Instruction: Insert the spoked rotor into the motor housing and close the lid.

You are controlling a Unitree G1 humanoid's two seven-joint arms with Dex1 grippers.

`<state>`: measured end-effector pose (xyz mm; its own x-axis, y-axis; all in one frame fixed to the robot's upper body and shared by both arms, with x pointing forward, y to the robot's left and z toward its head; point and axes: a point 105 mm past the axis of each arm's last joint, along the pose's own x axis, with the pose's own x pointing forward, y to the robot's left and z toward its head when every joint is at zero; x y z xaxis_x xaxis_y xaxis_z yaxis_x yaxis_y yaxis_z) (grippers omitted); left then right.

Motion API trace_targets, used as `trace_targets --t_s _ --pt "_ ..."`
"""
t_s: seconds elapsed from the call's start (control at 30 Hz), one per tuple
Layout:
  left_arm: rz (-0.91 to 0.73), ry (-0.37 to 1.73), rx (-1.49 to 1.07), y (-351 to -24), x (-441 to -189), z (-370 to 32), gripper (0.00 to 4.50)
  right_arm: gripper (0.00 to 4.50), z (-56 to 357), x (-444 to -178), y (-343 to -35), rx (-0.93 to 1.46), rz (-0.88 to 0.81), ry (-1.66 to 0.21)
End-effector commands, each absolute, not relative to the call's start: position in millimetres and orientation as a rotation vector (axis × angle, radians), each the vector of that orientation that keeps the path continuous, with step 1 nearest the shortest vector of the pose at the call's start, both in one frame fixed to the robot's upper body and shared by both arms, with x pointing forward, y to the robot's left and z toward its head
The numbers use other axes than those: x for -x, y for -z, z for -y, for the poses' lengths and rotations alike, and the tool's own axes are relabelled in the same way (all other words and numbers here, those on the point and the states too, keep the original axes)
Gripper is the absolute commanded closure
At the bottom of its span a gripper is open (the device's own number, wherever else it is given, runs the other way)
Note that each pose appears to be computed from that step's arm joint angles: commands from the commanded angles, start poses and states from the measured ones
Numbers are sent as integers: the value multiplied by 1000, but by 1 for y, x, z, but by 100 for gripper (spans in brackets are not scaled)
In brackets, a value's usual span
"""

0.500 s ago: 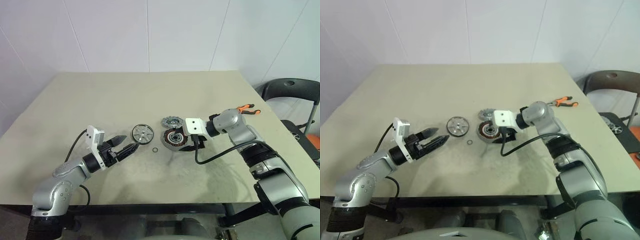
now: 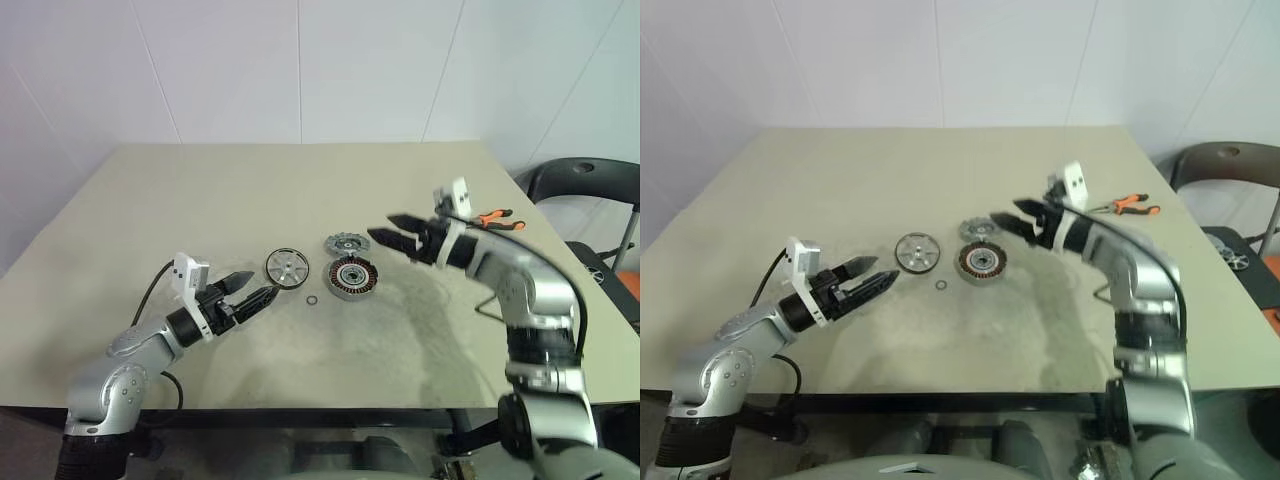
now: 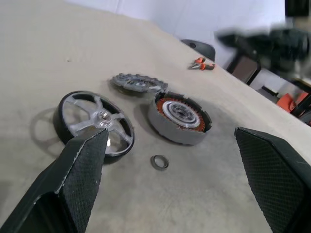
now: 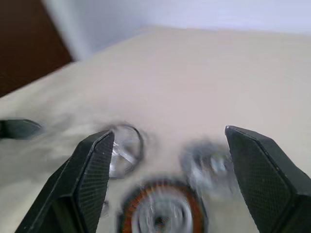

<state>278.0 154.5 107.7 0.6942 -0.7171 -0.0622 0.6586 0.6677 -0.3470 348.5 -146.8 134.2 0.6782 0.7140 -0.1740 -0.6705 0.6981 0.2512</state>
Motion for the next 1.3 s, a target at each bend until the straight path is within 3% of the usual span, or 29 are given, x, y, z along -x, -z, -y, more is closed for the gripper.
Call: trace_targets --t_s 0.03,0.57,0.83,1.03,1.17,1.3 --pt "-166 809 291 -117 -281 -156 8 69 134 -327 -162 -156 -173 -826" --pt "-166 849 280 -118 -298 -153 8 69 138 -322 -157 -8 -180 -818" --pt "-171 842 279 -119 -298 -154 8 69 110 -308 -134 298 -236 -1069" --pt "-165 832 288 -117 -296 -151 8 69 97 -341 -133 515 -214 -1194" --pt "-156 798 295 -116 -294 -151 8 69 109 -369 -112 616 -317 -1201" --pt "-157 761 305 -111 -286 -155 8 69 115 -379 -103 659 -390 -1245"
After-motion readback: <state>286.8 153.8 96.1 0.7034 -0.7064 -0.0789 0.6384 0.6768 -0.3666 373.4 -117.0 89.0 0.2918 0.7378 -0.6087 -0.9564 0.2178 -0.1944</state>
